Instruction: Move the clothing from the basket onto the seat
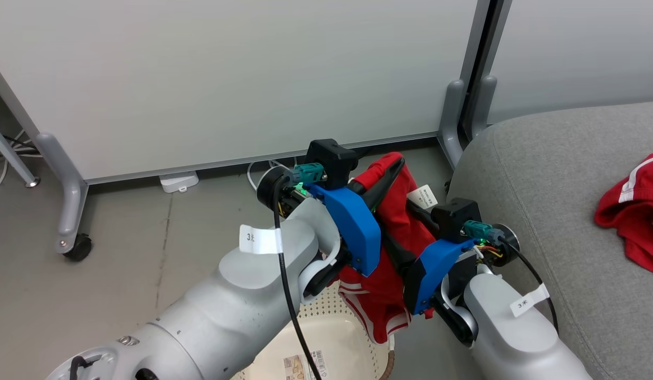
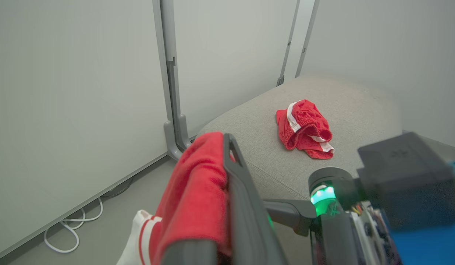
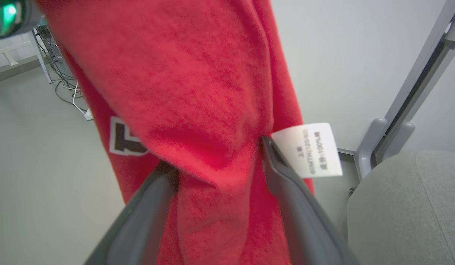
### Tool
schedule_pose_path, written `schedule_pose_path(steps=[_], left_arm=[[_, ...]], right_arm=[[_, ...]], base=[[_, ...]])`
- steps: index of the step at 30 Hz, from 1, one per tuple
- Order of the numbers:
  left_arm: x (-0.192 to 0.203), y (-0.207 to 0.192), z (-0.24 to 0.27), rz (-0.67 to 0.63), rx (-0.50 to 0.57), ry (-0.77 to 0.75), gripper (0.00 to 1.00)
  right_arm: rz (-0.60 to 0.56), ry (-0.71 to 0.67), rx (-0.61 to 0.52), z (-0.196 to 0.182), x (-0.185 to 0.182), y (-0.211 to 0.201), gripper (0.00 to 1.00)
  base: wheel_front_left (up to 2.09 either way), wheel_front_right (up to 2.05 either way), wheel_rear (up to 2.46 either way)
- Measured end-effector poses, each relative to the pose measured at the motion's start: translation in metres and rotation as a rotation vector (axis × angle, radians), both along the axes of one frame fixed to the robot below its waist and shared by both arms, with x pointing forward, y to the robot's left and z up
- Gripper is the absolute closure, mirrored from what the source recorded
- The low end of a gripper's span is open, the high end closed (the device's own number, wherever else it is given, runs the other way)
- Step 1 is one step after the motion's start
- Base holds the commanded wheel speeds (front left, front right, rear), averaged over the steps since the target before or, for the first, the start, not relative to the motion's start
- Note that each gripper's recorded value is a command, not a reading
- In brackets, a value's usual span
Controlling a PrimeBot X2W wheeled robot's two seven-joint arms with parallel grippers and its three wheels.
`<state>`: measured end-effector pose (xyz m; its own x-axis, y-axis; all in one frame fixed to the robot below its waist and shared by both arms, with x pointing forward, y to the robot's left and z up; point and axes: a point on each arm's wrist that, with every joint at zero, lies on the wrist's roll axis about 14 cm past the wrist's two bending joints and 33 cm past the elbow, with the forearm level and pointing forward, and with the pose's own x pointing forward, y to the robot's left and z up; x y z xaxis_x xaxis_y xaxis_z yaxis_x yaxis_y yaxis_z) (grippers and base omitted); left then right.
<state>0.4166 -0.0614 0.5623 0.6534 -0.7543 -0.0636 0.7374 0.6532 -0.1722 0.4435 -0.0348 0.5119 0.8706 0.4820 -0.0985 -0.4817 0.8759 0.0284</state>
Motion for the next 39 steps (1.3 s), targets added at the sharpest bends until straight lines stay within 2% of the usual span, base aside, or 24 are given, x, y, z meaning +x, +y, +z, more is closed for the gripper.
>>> schedule_pose_path(steps=[5,7,8,9,36,37,38,39], left_arm=[[0.0,0.001,0.001,0.0,0.0,-0.003,1.0],[0.001,0.001,0.001,0.001,0.001,-0.003,1.0],[0.001,0.001,0.001,0.002,0.001,-0.003,1.0],[0.001,0.001,0.001,0.002,0.001,-0.004,1.0],[0.005,0.003,-0.002,0.02,0.013,-0.003,1.0],[0.005,0.003,-0.002,0.02,0.014,-0.003,0.98],[0.005,0.003,-0.002,0.02,0.014,-0.003,0.84],[0.005,0.003,-0.002,0.02,0.014,-0.003,0.51]], right_arm=[[0.019,0.024,0.011,-0.003,0.002,0.007,0.0],[0.023,0.031,0.017,-0.005,0.001,0.009,0.51],[0.025,0.034,0.022,-0.005,0.001,0.009,0.63],[0.027,0.036,0.026,-0.005,0.002,0.01,1.0],[0.032,0.05,0.05,-0.009,-0.004,0.01,1.0],[0.032,0.049,0.05,-0.009,-0.004,0.01,1.0],[0.032,0.049,0.05,-0.01,-0.003,0.01,1.0],[0.031,0.051,0.052,-0.01,-0.003,0.01,1.0]], base=[[0.0,0.0,0.0],[0.0,0.0,0.0],[0.0,0.0,0.0],[0.0,0.0,0.0],[0.0,0.0,0.0],[0.0,0.0,0.0],[0.0,0.0,0.0],[0.0,0.0,0.0]])
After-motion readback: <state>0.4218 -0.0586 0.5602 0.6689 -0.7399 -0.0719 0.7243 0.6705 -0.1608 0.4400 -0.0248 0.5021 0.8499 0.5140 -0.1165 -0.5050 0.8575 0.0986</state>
